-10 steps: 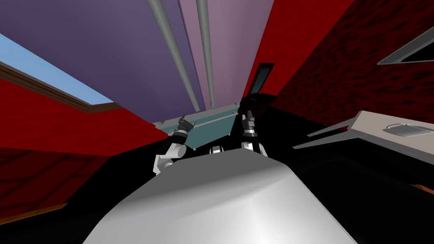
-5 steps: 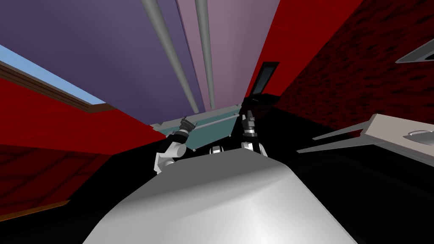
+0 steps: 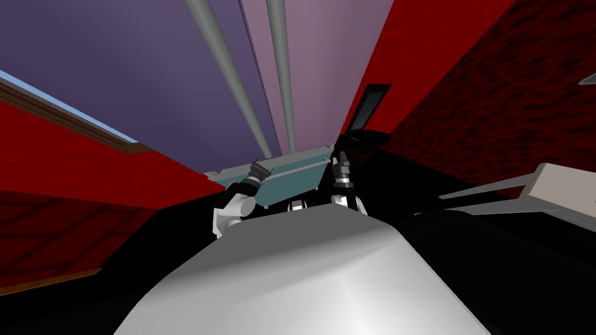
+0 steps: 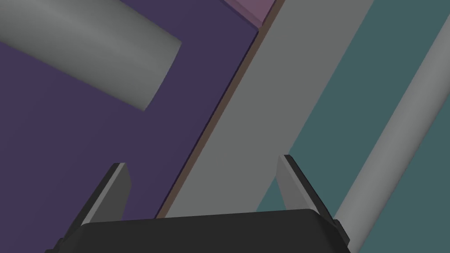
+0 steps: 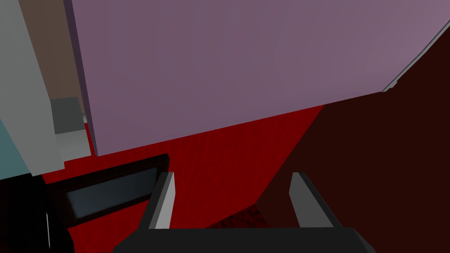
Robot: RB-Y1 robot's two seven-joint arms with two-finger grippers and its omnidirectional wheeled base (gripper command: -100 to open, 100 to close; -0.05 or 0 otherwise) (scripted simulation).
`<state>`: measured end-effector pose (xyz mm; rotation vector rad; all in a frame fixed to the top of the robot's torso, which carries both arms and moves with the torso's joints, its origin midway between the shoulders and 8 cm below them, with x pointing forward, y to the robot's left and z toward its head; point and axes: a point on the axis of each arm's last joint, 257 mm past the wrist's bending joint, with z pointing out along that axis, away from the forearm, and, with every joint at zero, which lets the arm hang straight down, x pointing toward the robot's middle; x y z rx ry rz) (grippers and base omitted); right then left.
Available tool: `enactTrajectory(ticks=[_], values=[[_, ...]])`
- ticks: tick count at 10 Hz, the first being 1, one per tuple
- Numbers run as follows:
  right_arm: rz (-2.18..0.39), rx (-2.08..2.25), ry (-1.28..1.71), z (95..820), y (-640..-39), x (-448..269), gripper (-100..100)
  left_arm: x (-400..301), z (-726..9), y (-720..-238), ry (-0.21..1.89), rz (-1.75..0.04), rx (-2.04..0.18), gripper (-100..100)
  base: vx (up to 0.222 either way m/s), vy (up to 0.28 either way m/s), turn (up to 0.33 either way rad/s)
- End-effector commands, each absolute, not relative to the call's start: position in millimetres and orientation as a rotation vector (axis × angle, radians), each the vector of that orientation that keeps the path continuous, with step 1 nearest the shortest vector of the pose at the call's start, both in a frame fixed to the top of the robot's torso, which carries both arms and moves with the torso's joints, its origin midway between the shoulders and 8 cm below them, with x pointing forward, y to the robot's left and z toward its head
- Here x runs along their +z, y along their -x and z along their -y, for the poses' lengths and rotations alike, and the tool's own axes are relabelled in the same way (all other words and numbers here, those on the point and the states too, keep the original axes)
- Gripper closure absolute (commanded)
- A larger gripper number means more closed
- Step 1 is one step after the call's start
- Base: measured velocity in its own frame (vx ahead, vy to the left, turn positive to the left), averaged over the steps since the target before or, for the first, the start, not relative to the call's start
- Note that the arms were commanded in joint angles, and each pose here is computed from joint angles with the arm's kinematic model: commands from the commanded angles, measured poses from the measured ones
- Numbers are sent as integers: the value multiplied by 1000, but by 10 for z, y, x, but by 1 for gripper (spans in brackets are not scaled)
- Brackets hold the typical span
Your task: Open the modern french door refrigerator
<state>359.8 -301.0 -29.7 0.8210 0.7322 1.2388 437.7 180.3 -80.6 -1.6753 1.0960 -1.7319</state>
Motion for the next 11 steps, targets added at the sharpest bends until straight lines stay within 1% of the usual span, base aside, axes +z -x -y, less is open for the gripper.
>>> enactTrajectory(ticks=[1, 6, 11], values=[[-732, 1239, -821, 3010, -3598, -296, 0, -734, -1713, -4336, 1717, -1086, -1771, -100, 45, -24, 23], [-732, 1239, -821, 3010, -3598, -296, 0, -218, -1551, -4183, 1733, -960, -1943, -100, 49, -26, 36], [-732, 1239, -821, 3009, -3599, -296, 0, -260, -1612, -4465, 1736, -954, -1914, -100, -25, -2, -38]])
